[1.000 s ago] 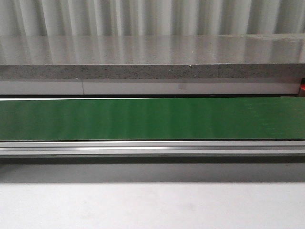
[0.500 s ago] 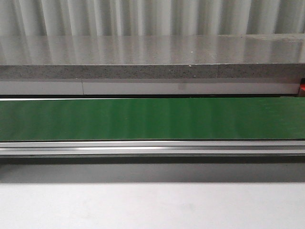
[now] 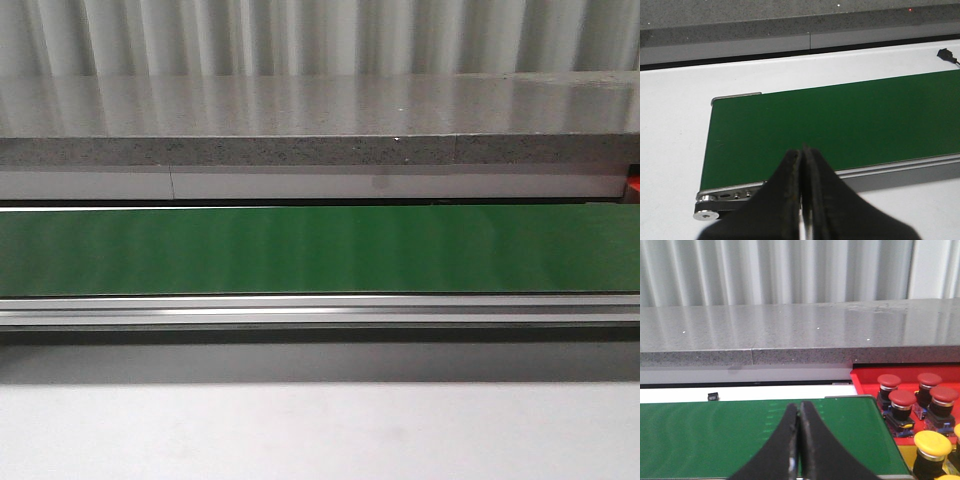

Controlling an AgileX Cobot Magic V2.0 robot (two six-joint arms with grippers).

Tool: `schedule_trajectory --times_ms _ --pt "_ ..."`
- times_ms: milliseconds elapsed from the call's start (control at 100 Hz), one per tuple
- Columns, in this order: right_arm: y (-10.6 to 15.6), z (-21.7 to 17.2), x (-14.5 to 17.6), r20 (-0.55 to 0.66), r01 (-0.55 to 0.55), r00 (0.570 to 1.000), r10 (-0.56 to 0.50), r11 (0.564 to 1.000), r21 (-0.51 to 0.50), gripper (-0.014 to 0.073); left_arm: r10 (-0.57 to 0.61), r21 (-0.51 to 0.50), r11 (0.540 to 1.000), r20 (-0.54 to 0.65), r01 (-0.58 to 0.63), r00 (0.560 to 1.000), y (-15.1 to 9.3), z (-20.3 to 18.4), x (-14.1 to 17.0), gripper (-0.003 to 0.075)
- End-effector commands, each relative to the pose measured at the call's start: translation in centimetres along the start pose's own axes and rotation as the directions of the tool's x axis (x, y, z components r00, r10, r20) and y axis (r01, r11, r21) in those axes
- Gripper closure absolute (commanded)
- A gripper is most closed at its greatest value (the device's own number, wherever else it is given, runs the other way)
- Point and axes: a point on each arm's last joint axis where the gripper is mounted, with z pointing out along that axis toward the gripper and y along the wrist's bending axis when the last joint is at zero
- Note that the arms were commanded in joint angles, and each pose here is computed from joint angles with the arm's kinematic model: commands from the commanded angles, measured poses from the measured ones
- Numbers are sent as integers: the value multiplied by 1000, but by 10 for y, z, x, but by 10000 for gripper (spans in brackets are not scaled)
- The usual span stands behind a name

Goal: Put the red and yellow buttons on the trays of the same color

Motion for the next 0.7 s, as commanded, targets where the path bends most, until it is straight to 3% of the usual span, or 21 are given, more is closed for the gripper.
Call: schedule_trajectory --times_ms 0,130,690 --pt "0 -2 -4 64 13 998 -13 1000 2 661 -15 6 1000 95 15 995 -1 -4 -14 740" --pt "-1 -1 0 14 13 1000 -13 1000 8 661 -15 6 1000 95 15 995 -1 -4 -14 740" --pt "-1 -1 0 12 10 1000 -10 1000 9 661 -15 6 1000 95 15 995 -1 -4 -14 740"
